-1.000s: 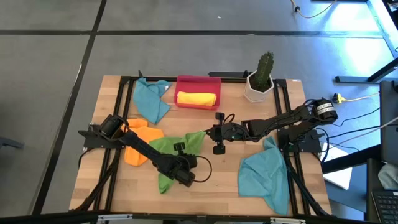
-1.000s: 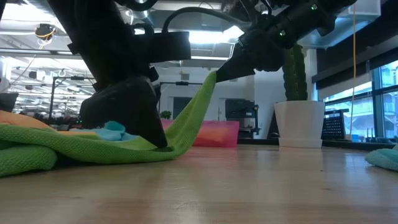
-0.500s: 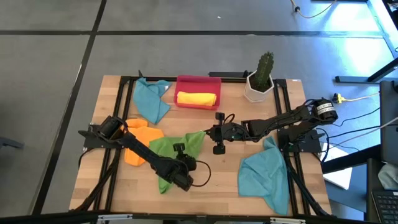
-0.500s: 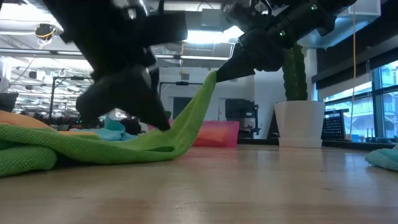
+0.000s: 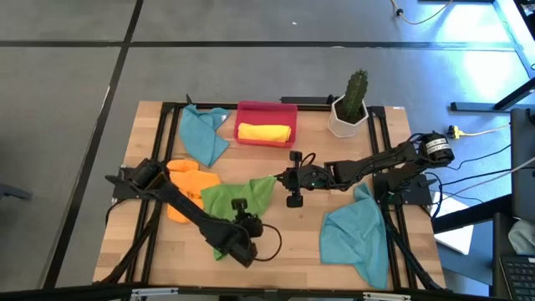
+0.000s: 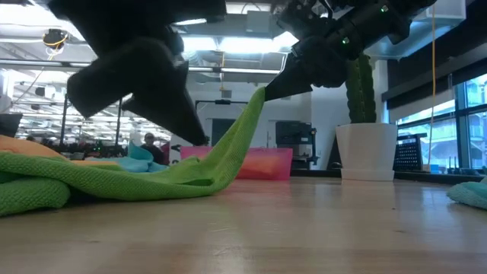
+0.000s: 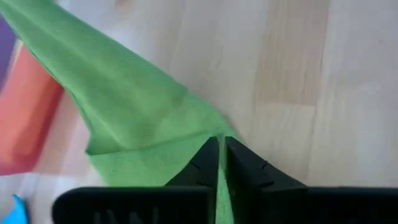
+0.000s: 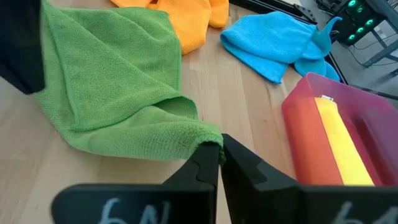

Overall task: Roll microfiber towels into tight, uniform cylinder then place into a basket
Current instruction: Roll the green towel

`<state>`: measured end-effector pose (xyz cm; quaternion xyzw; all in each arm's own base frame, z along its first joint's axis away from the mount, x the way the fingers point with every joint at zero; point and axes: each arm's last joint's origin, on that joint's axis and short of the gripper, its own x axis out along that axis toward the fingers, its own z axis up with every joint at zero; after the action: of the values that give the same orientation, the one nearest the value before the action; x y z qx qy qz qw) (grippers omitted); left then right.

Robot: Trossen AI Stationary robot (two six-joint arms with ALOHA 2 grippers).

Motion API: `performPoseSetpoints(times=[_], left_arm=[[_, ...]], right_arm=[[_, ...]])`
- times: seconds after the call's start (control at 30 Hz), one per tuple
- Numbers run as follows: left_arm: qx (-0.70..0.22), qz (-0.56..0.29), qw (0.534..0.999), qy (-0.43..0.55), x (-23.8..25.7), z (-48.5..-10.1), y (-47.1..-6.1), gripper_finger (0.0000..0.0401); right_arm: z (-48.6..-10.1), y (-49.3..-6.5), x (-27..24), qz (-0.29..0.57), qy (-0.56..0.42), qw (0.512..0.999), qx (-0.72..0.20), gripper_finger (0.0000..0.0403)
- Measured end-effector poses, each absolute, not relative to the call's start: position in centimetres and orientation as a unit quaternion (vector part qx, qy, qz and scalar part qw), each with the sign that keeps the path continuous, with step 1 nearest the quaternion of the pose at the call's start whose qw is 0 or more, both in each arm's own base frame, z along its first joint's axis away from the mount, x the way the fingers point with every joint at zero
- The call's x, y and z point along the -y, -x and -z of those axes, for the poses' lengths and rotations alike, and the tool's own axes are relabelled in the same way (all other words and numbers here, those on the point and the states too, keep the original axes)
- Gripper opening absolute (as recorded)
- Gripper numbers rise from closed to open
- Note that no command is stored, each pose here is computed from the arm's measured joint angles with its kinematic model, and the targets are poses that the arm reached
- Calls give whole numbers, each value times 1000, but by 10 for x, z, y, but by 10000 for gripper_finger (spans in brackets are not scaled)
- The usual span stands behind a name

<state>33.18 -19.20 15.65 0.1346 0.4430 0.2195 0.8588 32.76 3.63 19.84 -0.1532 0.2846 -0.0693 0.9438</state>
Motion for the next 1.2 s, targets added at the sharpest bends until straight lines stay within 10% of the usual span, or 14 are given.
performPoseSetpoints(times=[0.37, 1.2], left_arm=[[-502, -202, 830, -135, 175, -121, -349, 92], [-474, -209, 842, -148, 178, -139, -345, 85]], right_arm=[[-198, -327, -36, 69, 153, 943, -287, 17], [-198, -327, -36, 68, 155, 942, -289, 19]])
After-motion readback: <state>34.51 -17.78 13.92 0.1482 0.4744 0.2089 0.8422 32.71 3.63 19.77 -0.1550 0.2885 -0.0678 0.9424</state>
